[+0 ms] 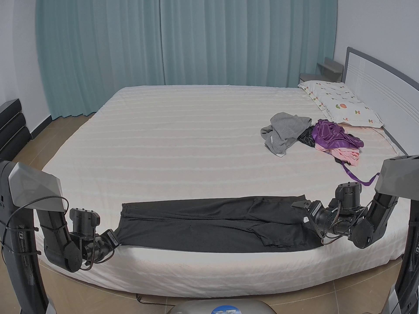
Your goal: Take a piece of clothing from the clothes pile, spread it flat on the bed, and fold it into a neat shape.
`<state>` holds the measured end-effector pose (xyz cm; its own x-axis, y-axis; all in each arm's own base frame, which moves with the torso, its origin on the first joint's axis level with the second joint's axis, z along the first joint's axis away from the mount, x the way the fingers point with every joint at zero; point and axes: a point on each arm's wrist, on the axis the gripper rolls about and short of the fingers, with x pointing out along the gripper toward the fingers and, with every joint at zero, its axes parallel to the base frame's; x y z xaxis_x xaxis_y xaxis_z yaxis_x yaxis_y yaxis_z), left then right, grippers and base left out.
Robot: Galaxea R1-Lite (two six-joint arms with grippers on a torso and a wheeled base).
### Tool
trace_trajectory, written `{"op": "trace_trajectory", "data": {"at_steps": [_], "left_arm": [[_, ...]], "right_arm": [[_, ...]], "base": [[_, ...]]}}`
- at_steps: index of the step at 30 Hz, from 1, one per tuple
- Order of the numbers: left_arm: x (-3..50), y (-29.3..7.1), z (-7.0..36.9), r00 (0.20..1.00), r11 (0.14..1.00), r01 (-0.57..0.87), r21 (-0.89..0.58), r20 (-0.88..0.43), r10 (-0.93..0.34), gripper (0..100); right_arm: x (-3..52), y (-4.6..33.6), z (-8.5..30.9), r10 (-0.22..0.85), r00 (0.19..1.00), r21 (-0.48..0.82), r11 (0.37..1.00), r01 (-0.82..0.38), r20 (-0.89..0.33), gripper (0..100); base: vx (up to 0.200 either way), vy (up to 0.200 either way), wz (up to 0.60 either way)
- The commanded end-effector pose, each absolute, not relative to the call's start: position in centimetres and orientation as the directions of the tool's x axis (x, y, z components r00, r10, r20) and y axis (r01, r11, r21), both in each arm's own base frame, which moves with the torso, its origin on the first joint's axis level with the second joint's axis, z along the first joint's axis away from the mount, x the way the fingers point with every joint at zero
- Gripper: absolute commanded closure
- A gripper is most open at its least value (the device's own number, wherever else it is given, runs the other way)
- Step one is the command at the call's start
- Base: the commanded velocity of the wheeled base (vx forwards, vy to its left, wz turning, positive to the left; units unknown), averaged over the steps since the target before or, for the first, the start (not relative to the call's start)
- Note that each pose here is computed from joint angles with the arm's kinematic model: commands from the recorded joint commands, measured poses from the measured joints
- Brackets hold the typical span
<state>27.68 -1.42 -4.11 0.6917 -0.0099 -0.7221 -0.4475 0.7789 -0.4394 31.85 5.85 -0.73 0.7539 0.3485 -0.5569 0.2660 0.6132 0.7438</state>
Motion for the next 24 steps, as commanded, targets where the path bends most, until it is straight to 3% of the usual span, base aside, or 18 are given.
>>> {"op": "trace_trajectory", "data": {"at_steps": [1,12,13,24], "left_arm": [[27.5,-1.2,-4.0,0.69,0.776,-0.454,-0.437,-0.724,-0.004,100],[27.1,-1.1,-4.1,0.675,0.775,-0.465,-0.428,-0.738,-0.002,100],[27.1,-1.1,-4.1,0.676,0.775,-0.464,-0.429,-0.737,-0.002,0],[28.6,0.2,-0.8,0.778,0.745,-0.427,-0.512,-0.628,0.014,0]], "right_arm": [[31.9,5.9,-0.7,0.35,0.754,0.744,0.613,0.264,-0.556,0],[32.0,5.6,-0.2,0.342,0.766,0.749,0.609,0.259,-0.544,0],[32.0,5.5,-0.1,0.34,0.769,0.751,0.608,0.259,-0.541,0],[32.5,2.9,1.2,0.283,0.816,0.764,0.586,0.269,-0.504,0]], "base": [[0.0,0.0,0.0],[0.0,0.0,0.0],[0.0,0.0,0.0],[0.0,0.0,0.0]]}}
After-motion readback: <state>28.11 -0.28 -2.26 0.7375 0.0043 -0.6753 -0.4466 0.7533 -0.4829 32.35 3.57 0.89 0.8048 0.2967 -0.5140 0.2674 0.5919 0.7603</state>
